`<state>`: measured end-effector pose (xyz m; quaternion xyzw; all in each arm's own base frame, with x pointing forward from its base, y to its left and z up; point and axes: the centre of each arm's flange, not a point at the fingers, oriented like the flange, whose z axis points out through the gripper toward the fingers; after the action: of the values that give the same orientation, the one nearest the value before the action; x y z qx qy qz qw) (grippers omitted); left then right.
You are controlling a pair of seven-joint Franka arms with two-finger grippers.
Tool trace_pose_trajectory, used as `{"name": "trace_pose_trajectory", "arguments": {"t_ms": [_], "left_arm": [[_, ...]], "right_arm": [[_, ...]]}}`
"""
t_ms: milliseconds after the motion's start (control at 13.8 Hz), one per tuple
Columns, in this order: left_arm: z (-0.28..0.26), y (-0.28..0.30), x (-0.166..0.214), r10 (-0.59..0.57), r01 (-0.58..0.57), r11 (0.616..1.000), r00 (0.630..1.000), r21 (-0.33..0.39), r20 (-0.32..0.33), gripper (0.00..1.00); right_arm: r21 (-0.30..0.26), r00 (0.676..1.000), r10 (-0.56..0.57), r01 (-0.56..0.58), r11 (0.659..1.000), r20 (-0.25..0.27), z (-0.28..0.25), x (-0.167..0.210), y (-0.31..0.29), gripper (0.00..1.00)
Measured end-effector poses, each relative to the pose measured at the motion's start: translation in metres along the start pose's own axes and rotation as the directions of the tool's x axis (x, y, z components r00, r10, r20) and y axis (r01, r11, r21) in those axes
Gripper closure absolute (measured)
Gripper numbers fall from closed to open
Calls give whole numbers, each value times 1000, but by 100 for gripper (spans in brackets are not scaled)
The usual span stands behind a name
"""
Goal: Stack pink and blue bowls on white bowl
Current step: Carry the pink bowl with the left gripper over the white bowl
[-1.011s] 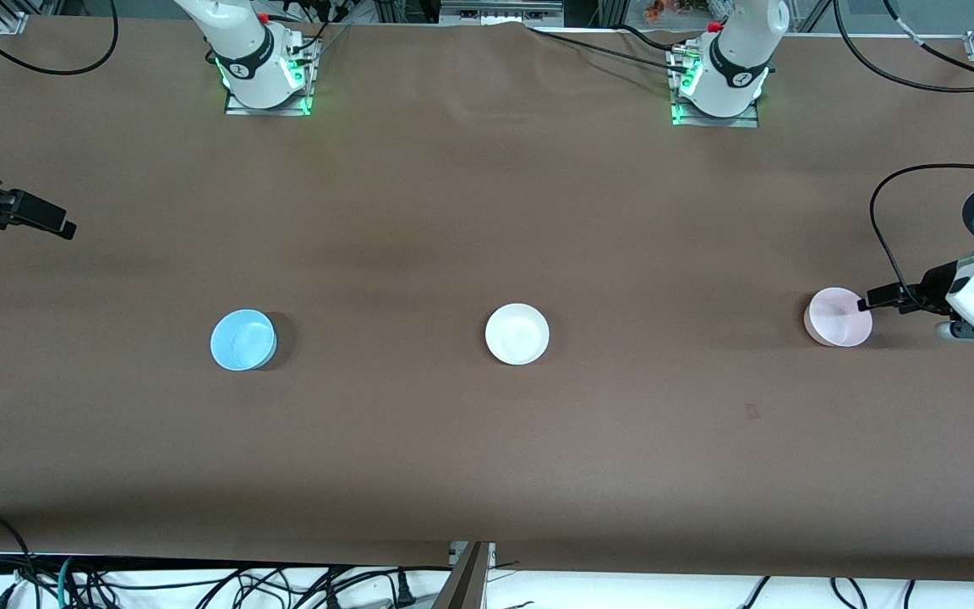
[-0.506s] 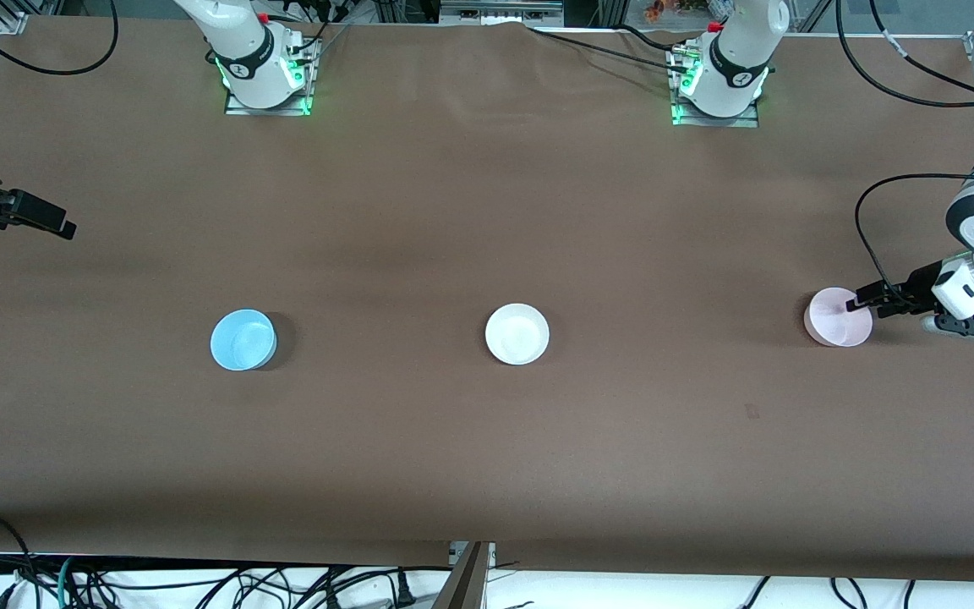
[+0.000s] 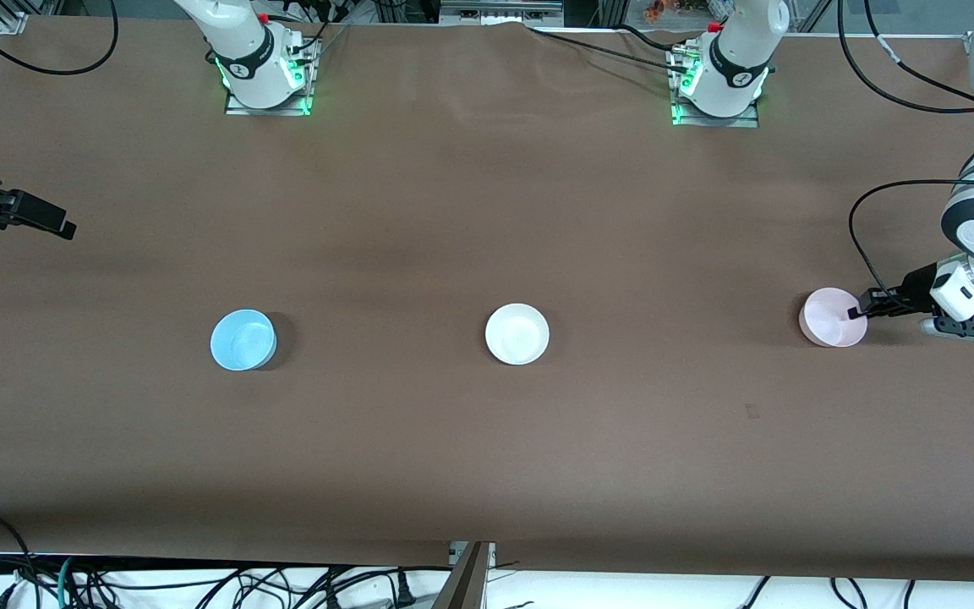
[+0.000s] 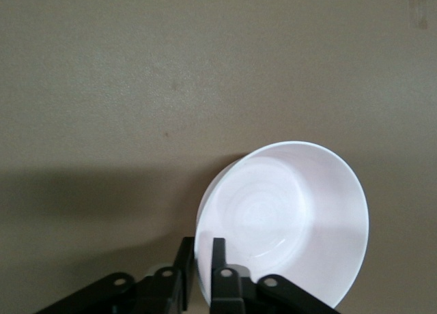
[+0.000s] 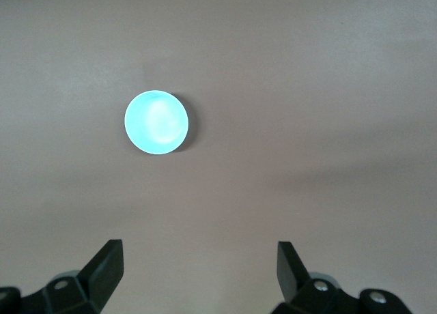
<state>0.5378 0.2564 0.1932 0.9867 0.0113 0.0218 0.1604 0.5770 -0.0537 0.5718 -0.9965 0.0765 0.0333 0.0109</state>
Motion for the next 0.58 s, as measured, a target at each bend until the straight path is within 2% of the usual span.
{"name": "trace_pose_trajectory", "arguments": {"t_ms": [72,361,578], "left_arm": [[0,1,0,1,-1,1000,1000,0,0,97],[-6,24,21,-10,10,1000,1000,-8,-9,97],[-7,107,61,9,-7,998,1000,-56,26,97]], "right_arm": [[0,1000,0,0,1000,0,0,0,0,0],[0,1000,0,0,1000,0,0,0,0,0],[0,1000,-1,1,1000,1,1,0,0,0]]}}
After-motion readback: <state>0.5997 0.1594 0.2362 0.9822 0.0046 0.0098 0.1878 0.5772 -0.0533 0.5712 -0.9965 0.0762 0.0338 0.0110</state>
